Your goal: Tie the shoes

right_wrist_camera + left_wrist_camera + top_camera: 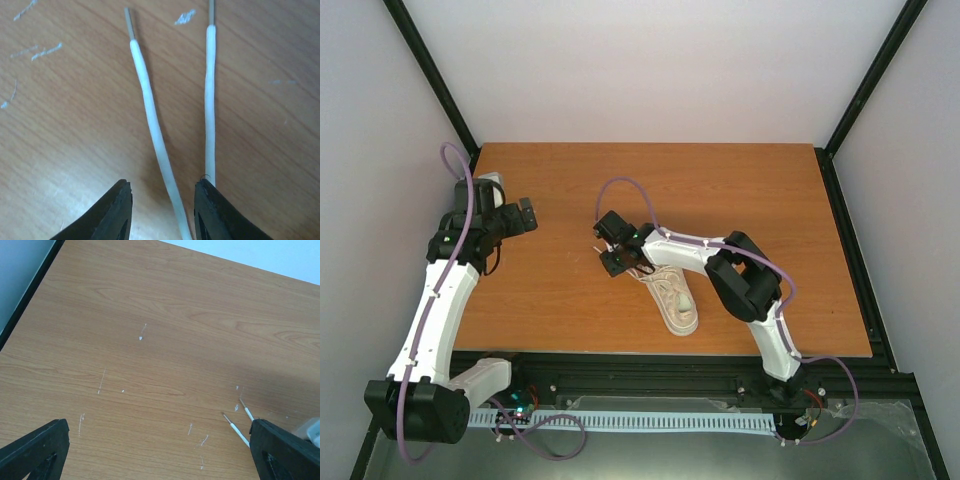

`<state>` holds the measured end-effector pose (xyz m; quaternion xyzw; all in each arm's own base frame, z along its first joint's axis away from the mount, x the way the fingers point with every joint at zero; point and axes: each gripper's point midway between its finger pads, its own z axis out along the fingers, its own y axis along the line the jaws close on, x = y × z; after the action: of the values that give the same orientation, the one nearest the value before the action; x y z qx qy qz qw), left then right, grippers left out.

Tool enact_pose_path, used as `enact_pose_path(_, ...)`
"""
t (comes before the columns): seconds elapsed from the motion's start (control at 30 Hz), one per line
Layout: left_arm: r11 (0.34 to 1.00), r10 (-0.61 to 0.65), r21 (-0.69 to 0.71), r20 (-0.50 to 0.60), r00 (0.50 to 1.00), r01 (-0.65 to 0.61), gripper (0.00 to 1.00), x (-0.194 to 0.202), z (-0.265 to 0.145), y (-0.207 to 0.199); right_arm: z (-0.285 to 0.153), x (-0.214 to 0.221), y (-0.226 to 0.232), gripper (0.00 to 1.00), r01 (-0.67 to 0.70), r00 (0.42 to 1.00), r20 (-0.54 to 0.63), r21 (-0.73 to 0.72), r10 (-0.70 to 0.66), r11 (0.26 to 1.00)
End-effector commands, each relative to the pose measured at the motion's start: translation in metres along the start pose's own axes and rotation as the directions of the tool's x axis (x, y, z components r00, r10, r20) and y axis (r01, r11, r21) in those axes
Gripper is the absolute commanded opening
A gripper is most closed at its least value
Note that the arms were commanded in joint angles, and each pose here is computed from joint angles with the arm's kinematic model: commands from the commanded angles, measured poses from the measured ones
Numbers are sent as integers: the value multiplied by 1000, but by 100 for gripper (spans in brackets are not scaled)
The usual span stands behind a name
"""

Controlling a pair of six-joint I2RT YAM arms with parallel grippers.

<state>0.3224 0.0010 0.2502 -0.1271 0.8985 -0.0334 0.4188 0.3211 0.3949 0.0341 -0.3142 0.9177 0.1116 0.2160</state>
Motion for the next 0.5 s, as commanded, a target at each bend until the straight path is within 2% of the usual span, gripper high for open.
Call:
enact_pose_path(0.0, 999, 16, 29, 23, 1000, -16, 100, -9, -4, -6, 9, -9, -3, 33, 31, 1000, -4, 41, -31, 999)
enact_pose_path(0.17, 999, 16, 29, 22, 1000, -17, 100, -9, -4, -6, 18, -6, -4, 22, 37, 999, -27, 52, -36, 998)
enact_pose_path(0.33, 999, 16, 33, 22, 1000, -17, 100, -9, -4, -7, 24, 0, -5, 19, 36, 998, -44, 51, -34, 998)
enact_pose_path(0.43, 999, 16, 32, 23, 1000, -17, 100, -10, -5, -7, 25, 3, -5, 4, 30, 998, -50, 50, -27, 998)
enact_pose_path(0.47, 999, 16, 31, 24, 1000, -17, 100, -10, -5, -6, 23, 1, -5, 3, 26, 999, -45, 49, -24, 998)
